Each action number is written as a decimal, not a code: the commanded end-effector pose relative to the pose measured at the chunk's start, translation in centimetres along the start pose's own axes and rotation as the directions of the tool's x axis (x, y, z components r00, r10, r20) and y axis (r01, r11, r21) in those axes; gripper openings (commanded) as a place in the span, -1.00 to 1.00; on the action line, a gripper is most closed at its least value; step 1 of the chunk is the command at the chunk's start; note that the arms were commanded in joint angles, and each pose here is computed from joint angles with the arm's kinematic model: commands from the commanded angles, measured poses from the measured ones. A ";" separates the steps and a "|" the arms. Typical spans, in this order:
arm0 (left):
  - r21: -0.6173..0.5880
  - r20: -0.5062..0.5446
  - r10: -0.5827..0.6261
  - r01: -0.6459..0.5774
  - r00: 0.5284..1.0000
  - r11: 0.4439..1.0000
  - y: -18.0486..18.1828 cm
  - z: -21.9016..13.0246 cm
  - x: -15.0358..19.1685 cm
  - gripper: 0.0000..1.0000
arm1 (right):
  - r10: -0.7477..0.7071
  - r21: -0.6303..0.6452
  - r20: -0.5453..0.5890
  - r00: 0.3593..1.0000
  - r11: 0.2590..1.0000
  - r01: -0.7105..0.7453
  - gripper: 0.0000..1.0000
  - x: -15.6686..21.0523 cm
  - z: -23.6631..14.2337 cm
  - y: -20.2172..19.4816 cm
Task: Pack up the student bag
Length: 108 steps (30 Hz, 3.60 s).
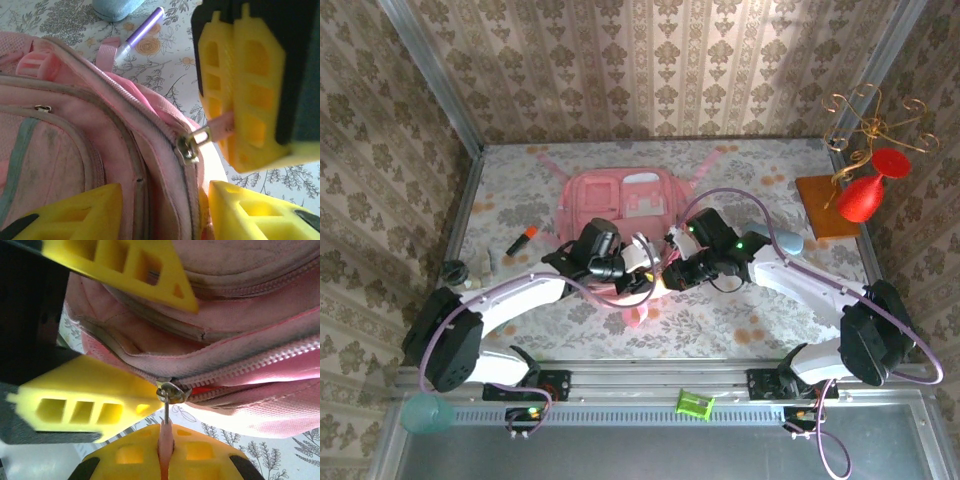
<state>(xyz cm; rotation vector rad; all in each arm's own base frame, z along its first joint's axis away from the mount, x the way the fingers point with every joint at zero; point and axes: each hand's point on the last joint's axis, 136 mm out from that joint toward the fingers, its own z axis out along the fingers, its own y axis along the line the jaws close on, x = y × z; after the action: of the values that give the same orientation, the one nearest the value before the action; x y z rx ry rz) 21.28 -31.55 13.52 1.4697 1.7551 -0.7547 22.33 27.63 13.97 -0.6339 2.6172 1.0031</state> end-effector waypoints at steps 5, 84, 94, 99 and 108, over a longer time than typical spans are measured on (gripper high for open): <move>-0.001 -0.020 -0.017 0.017 1.000 1.000 1.1 0.5 1.1 -0.77 | -0.097 -0.071 0.040 0.994 0.992 0.099 -1.00 -0.1 -1.4 2.2; -0.146 0.150 0.017 0.005 0.989 0.989 2.8 -7.5 1.6 -1.00 | 0.214 0.591 0.171 0.962 0.759 -0.274 -1.00 -4.7 -6.0 -18.6; -0.131 0.190 -0.001 0.027 0.982 0.991 2.8 -7.4 1.1 -1.00 | 0.226 0.473 0.181 0.957 0.834 -0.286 -0.83 -6.9 -3.4 -19.4; -0.173 0.155 -0.048 0.075 0.987 0.982 3.5 -5.9 1.2 -1.00 | 0.217 0.396 0.204 0.955 0.874 -0.283 -0.33 -7.6 -4.7 -16.8; -0.093 0.091 -0.067 0.076 0.994 0.993 1.2 0.3 0.9 -0.81 | 0.183 0.389 0.389 0.903 0.856 -0.341 -0.07 -6.2 -9.8 -14.1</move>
<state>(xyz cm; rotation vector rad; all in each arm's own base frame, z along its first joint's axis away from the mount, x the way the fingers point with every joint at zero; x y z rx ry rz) 21.18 -28.77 10.35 1.3419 1.8334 -0.7325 34.25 13.14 15.96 -0.0354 2.5360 0.4218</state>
